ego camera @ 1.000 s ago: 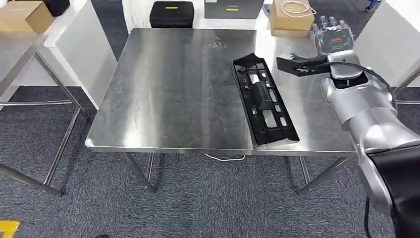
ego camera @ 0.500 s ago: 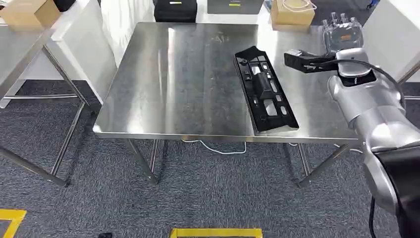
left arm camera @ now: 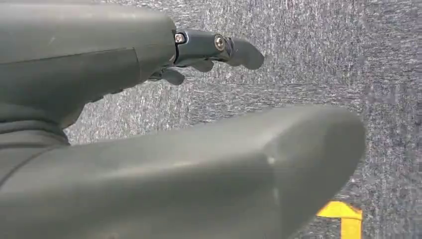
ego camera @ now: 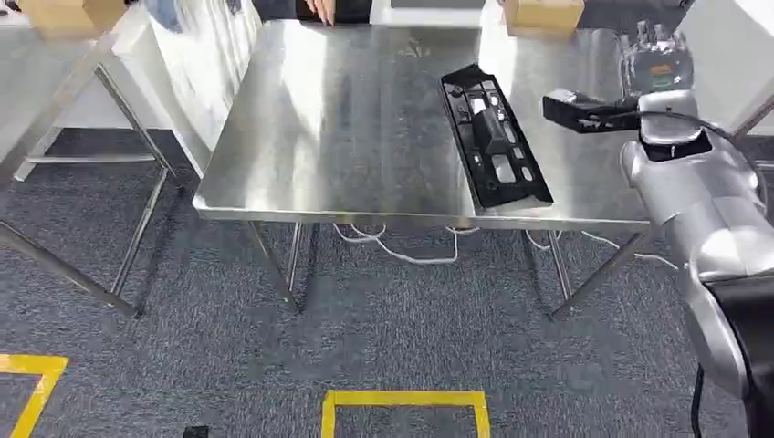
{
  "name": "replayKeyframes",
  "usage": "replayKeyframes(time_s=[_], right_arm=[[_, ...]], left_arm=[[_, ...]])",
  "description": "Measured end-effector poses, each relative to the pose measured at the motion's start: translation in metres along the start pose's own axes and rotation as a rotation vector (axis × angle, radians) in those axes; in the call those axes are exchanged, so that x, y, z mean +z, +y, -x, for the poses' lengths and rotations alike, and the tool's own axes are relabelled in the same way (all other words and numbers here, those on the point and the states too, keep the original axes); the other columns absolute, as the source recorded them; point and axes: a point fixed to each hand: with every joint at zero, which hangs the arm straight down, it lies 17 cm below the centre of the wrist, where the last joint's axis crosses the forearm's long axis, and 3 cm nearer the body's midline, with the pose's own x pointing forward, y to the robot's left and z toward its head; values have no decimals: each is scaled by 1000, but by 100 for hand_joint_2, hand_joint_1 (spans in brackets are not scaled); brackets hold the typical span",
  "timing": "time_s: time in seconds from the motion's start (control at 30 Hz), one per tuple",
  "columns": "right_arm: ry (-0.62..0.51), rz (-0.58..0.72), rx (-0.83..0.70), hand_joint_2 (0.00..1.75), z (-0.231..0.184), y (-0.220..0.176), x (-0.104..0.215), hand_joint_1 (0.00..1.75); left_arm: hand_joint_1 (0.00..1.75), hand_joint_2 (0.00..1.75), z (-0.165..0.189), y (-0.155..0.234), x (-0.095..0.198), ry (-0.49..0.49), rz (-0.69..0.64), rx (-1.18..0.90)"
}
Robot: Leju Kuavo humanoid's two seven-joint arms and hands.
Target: Take the parts from the cabinet and place them on the table.
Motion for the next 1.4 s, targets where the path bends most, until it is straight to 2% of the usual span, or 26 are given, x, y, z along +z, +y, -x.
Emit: replayKeyframes(time_s=[0.17,0.47,0.67,0.83,1.03,1.2,1.4], right_arm=[[33,3,6,0,6,3,1,0],[185,46,-20,0,45,17,11,0],[264,26,-67,0,61,67,37,0],[319,-101,-122,0,53,154,86,0],[388,-257,-214,0,42,233,144,0],[444,-480,-380,0,-14,332,254,0],[510,-697,-577,0,-66,399,370,0]], left_arm=[[0,0,2,0,1,2,1,-3],[0,0,-3,-2,0,-5,3,-8],[0,0,-5,-7,0,-7,8,-6],[0,0,-5,-10,2,-4,10,-14],[0,0,-6,-16,3,-5,19,-26],[0,0,-3,-18,5,2,25,-38],[0,0,-4,-19,4,2,24,-43]])
